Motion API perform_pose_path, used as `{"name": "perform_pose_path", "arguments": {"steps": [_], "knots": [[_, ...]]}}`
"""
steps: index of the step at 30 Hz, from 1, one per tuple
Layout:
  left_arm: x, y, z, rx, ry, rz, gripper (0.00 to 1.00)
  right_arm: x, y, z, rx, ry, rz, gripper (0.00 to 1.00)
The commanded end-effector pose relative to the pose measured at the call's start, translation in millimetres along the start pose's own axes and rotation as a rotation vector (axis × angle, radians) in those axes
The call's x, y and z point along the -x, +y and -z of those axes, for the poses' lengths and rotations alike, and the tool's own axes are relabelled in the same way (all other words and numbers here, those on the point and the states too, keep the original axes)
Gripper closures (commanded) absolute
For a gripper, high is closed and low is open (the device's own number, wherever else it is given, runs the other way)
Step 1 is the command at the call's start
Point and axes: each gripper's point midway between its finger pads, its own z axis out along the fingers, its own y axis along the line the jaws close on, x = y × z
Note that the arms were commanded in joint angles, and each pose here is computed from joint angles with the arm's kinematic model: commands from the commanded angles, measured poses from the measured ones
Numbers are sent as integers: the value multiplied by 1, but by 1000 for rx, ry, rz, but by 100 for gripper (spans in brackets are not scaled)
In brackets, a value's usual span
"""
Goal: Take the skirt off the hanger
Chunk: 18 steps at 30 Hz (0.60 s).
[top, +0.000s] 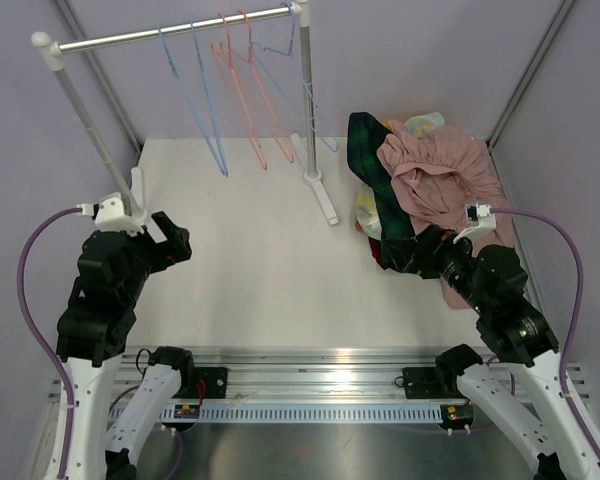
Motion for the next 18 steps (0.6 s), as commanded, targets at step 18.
{"name": "perform_pose_path", "arguments": {"steps": [18], "knots": [[64, -24, 28, -124, -225, -89, 1, -14, -11, -6, -6, 1, 7, 1]]}}
